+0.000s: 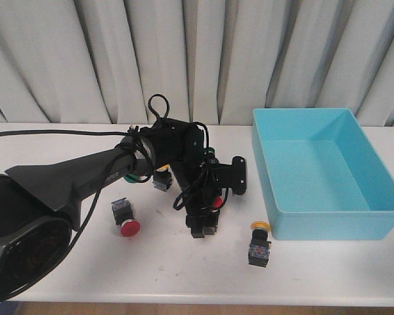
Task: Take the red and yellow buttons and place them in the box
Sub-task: 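Reach the left gripper to the red button switch and grasp it, then lift the red button and carry it toward the right gripper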
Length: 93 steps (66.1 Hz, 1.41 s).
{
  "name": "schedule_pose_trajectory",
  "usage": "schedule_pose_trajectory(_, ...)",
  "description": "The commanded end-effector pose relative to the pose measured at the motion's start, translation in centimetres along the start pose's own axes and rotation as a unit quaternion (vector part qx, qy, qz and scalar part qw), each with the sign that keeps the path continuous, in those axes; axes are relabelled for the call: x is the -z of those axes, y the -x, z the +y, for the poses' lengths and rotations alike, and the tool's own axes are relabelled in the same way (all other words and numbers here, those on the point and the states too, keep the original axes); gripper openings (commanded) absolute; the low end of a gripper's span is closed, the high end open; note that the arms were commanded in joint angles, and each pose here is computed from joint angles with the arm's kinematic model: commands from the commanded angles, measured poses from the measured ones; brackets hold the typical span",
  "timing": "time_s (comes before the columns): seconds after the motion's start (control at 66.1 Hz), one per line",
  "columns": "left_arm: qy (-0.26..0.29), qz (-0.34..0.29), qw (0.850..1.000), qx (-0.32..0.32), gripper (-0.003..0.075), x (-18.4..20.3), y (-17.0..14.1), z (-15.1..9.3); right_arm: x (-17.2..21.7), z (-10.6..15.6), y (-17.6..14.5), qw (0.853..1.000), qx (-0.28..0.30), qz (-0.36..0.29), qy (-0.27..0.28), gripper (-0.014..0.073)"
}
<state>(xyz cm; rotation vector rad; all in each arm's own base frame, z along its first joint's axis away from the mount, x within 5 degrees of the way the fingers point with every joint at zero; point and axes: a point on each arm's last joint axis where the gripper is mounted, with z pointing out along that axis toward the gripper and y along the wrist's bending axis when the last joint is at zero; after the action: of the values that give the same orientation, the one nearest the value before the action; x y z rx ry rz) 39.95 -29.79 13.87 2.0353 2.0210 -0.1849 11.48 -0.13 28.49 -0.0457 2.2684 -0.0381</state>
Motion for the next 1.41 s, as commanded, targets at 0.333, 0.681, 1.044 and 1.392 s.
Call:
schedule_pose_trajectory(0.333,0.036,-0.048,0.998,-0.022,0.0448,3.8,1.6,0.5,0.5,-0.1,1.3,0.999,0.006,-0.035,-0.005,0.0509)
schedule_pose_trajectory(0.681,0.033,-0.048,0.998,-0.003,0.0298,3.8,1.6,0.5,0.5,-0.1,1.3,0.999,0.006,-0.034,-0.005,0.0509)
schedule_pose_trajectory(1.044,0.054,-0.068,0.992,0.089,0.0239,8.5,2.1,0.2,0.5,-0.1,1.3,0.999,0.006,-0.034,-0.005,0.0509)
schedule_pose_trajectory(1.392,0.109,-0.146,0.943,0.278,0.0241,19.1,2.0,-0.9,0.5,-0.1,1.3,0.999,0.006,-0.035,-0.005,0.0509)
